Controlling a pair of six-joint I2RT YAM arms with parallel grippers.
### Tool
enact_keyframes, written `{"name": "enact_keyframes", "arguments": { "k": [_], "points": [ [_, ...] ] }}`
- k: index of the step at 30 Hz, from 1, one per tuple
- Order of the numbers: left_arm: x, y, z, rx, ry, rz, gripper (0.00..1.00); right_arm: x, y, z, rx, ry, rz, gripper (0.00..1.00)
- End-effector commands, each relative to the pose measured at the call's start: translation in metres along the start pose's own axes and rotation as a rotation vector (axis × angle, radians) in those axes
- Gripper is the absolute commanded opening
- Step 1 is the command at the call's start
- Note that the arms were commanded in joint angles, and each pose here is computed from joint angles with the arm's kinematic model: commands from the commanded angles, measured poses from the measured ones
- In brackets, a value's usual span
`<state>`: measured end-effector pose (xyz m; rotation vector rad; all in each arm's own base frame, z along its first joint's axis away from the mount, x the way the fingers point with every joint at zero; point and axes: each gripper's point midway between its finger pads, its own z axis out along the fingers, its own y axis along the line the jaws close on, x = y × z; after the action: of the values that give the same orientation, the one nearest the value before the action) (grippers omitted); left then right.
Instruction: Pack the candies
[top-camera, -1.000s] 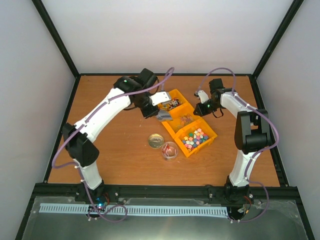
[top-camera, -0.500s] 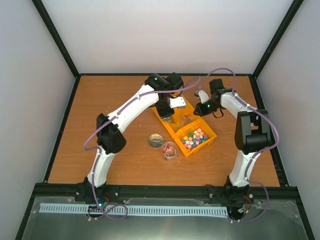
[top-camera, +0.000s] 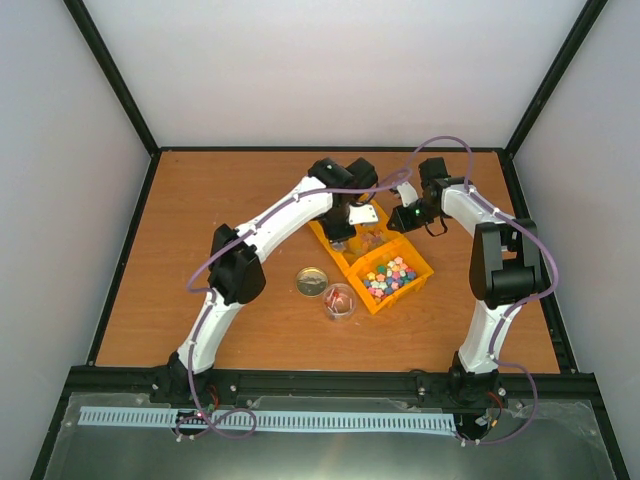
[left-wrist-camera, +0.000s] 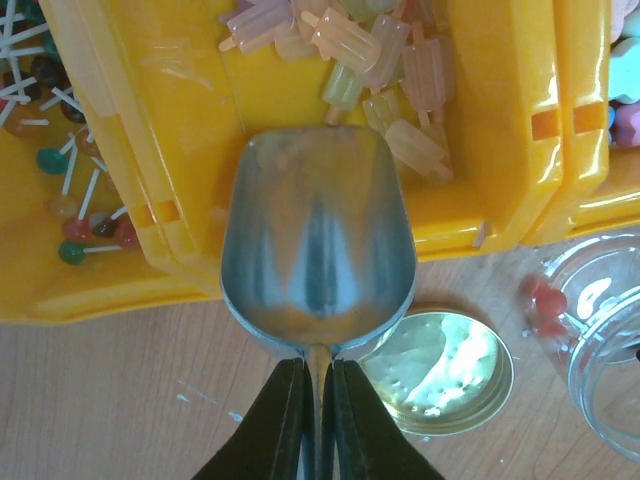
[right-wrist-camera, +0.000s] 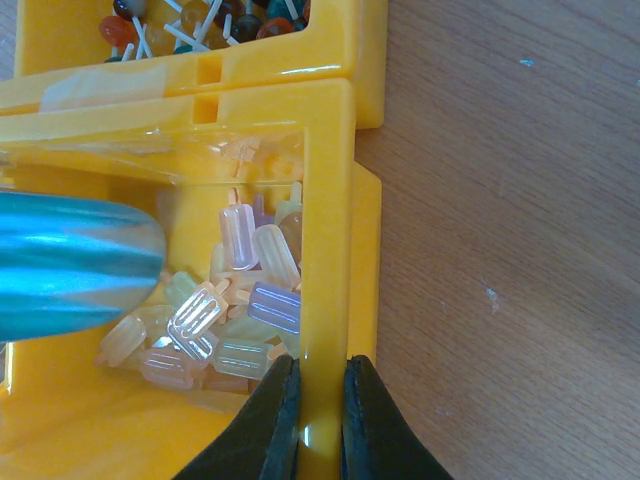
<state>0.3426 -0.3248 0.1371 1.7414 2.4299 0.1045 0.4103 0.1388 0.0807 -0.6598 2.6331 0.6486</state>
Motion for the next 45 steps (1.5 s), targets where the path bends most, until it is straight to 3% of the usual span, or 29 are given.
{"name": "enact_keyframes", "arguments": {
  "k": [1,10,19,23,27,31,41,45],
  "points": [
    [-0.010,-0.012,0.020,0.046,-0.022,0.024,0.01,0.005,-0.001,0.005,-0.012,0.007,0.032,0.03],
    [-0.023,-0.018,0.055,0.053,-0.115,0.016,0.01,0.008,-0.001,0.008,-0.023,0.016,0.036,0.03],
    [-0.046,-0.023,0.080,0.083,-0.328,-0.044,0.01,0.010,-0.002,0.011,-0.024,0.025,0.035,0.03],
    [-0.059,-0.016,0.076,0.124,-0.439,-0.081,0.01,0.010,-0.003,0.011,-0.020,0.027,0.033,0.03],
    [-0.062,-0.027,0.062,0.169,-0.520,-0.026,0.01,0.011,-0.005,0.012,-0.010,0.029,0.033,0.03],
    [-0.059,-0.026,0.055,0.135,-0.554,0.018,0.01,0.011,-0.006,0.014,-0.008,0.033,0.033,0.03],
    [-0.077,-0.022,0.085,0.146,-0.610,-0.028,0.01,0.012,-0.005,0.015,-0.020,0.037,0.034,0.03],
    [-0.086,-0.025,0.076,0.188,-0.698,-0.045,0.01,0.013,-0.004,0.016,-0.031,0.040,0.033,0.03]
  ]
}}
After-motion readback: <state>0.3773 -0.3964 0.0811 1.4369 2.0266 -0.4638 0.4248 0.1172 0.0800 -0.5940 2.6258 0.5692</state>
